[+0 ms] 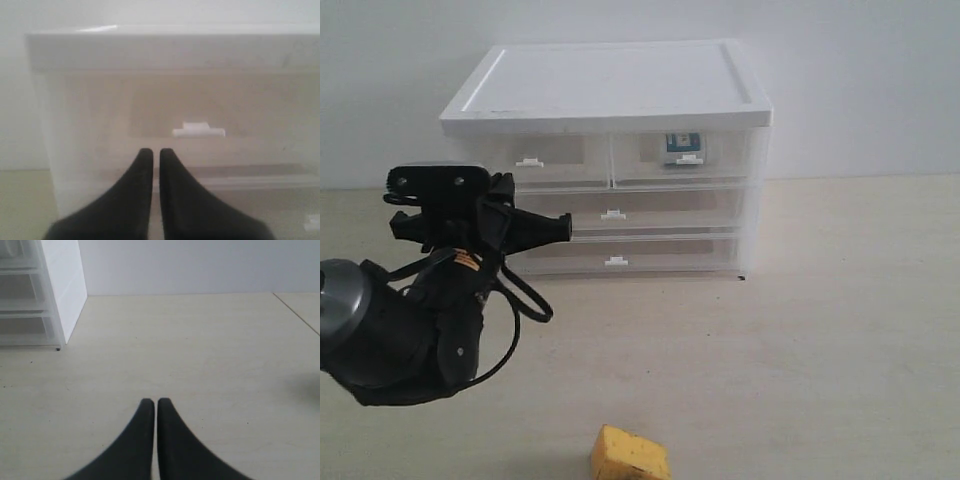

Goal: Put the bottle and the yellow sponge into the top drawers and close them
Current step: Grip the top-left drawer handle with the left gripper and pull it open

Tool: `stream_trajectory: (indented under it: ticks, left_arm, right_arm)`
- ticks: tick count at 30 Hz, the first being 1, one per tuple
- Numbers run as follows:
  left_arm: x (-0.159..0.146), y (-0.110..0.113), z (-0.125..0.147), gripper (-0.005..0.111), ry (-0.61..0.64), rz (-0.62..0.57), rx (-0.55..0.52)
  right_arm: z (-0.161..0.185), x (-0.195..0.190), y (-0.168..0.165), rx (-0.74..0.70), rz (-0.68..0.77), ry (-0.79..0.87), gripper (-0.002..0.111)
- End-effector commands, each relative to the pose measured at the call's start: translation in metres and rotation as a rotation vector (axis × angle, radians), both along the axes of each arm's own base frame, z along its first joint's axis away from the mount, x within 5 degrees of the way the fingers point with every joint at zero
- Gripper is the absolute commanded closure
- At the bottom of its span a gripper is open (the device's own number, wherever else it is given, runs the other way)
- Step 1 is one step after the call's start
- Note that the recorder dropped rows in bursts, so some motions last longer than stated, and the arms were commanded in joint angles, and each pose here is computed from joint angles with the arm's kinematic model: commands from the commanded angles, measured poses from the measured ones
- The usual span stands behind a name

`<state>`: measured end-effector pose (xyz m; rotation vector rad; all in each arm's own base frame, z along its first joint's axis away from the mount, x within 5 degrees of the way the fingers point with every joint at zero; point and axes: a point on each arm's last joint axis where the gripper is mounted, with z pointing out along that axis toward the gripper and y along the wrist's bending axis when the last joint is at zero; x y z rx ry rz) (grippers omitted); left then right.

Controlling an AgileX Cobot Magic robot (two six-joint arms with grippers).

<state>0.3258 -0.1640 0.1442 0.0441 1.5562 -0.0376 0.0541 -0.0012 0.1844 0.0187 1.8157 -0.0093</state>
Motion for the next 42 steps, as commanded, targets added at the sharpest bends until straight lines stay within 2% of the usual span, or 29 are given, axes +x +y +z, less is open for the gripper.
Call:
stream_trajectory:
  ticks: [1,2,4,6,7,8,9,15,32,37,39,42]
  left_arm:
    - [-0.015,0.005,0.011,0.101,-0.013,-0.031,-0.006]
    - [-0.017,0.005,0.013,0.098,-0.016,-0.046,0.0]
    - [-0.018,0.003,0.019,0.082,-0.039,-0.081,0.026]
    - [-0.019,-0.003,0.021,0.043,-0.06,-0.138,0.048]
    - [-0.019,-0.003,0.021,0.031,-0.059,-0.138,0.04]
    - [-0.019,-0.003,0.021,0.023,-0.058,-0.139,0.03]
    - [-0.017,-0.003,0.022,0.021,-0.06,-0.129,0.021]
    - [-0.001,-0.005,0.021,0.027,-0.077,-0.086,0.005]
    - [0.025,-0.017,0.002,0.027,-0.07,-0.029,0.007]
    - [0.034,-0.013,0.0,0.028,-0.071,0.006,-0.012]
    - [0.035,-0.01,0.0,0.036,-0.069,0.019,-0.015]
    - [0.035,-0.009,0.0,0.06,-0.07,0.019,-0.013]
  right_arm:
    - [0.0,0.0,0.0,-0.012,0.002,-0.01,0.108]
    - [0.0,0.0,0.0,-0.012,0.002,-0.01,0.108]
    - [0.0,0.0,0.0,-0.012,0.002,-0.01,0.108]
    - [0.0,0.0,0.0,-0.012,0.002,-0.01,0.108]
    - [0.0,0.0,0.0,-0.012,0.002,-0.01,0.108]
    - [0.0,0.0,0.0,-0.012,0.002,-0.01,0.108]
    - [0.0,0.0,0.0,-0.012,0.002,-0.01,0.108]
    - [0.0,0.0,0.0,-0.012,0.002,-0.01,0.108]
    - [0.0,0.0,0.0,-0.012,0.002,-0.01,0.108]
    - [0.0,0.0,0.0,-0.012,0.002,-0.01,0.108]
    - [0.0,0.0,0.0,-0.012,0.002,-0.01,0.108]
    - [0.0,0.0,0.0,-0.012,0.002,-0.01,0.108]
